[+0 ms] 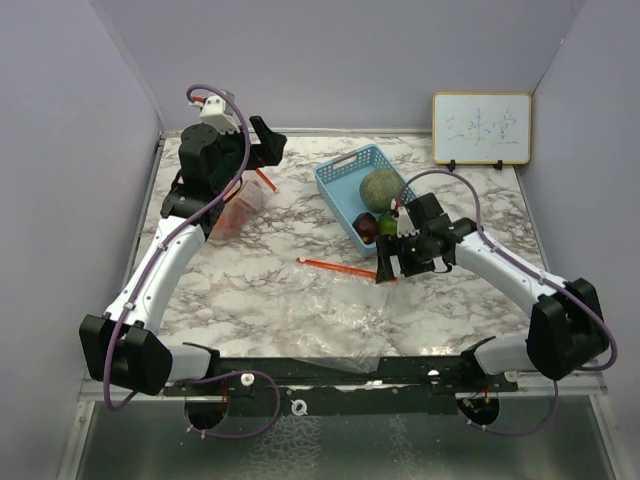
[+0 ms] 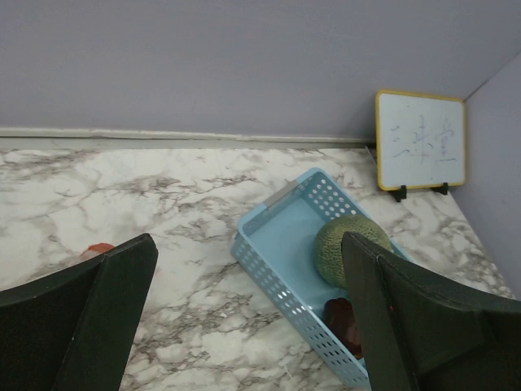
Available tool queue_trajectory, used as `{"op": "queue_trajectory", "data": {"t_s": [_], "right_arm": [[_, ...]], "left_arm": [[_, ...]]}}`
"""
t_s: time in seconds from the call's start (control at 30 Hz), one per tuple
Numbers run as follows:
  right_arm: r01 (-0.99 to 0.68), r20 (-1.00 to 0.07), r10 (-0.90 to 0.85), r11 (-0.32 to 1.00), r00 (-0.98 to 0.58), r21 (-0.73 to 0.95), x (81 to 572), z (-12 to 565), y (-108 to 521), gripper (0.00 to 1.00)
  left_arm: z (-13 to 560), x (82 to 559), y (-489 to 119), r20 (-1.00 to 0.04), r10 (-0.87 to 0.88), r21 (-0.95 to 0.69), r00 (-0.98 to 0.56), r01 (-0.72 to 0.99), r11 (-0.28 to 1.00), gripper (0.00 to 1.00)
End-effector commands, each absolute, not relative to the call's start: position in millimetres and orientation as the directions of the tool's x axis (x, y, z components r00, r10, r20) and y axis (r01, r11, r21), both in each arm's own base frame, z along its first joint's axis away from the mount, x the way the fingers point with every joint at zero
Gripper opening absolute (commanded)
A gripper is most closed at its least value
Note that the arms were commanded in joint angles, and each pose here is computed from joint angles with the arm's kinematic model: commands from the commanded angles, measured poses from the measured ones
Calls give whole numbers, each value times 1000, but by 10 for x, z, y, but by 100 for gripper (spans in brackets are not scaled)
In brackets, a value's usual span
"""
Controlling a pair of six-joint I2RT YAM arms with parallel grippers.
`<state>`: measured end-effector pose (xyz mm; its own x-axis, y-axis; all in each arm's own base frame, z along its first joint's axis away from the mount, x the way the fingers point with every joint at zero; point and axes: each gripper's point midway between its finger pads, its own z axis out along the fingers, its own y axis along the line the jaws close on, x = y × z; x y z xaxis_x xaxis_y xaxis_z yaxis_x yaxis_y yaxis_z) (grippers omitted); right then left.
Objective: Place the food in the zip-top bag and seal the zipper
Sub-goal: Place the zipper food storage bag at the center of the board.
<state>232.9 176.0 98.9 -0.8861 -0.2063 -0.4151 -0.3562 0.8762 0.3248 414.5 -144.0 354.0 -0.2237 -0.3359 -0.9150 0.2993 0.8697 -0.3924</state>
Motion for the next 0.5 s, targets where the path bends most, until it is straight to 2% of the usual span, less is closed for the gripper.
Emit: {"op": "queue_trajectory", "data": {"t_s": [0.0,0.2,0.33,0.4,0.47], "right_arm": [[-382,-416,-224,855,-881,350,2490,753,1902,86],[-413,-426,-289,880,-857,234,2749,475,1814,86],[-425,-433,-300,877,-850,226,2778,341,1816,85],[-439,-432,-307,864,-848,248,2768,288,1859,83],[-437,-412,-305,855,-859,279,2713,238,1899,75]], "left_arm": [[3478,4037,-1646,-871,-378,-479,-312,373,795,95],[3387,3950,-1826,-820,-402,-558,-408,411,721,86],[3336,3885,-1863,-816,-383,-560,-432,429,709,83],[3330,3873,-1840,-822,-376,-550,-427,424,720,83],[3315,3868,-1811,-828,-366,-538,-426,415,734,83]]}}
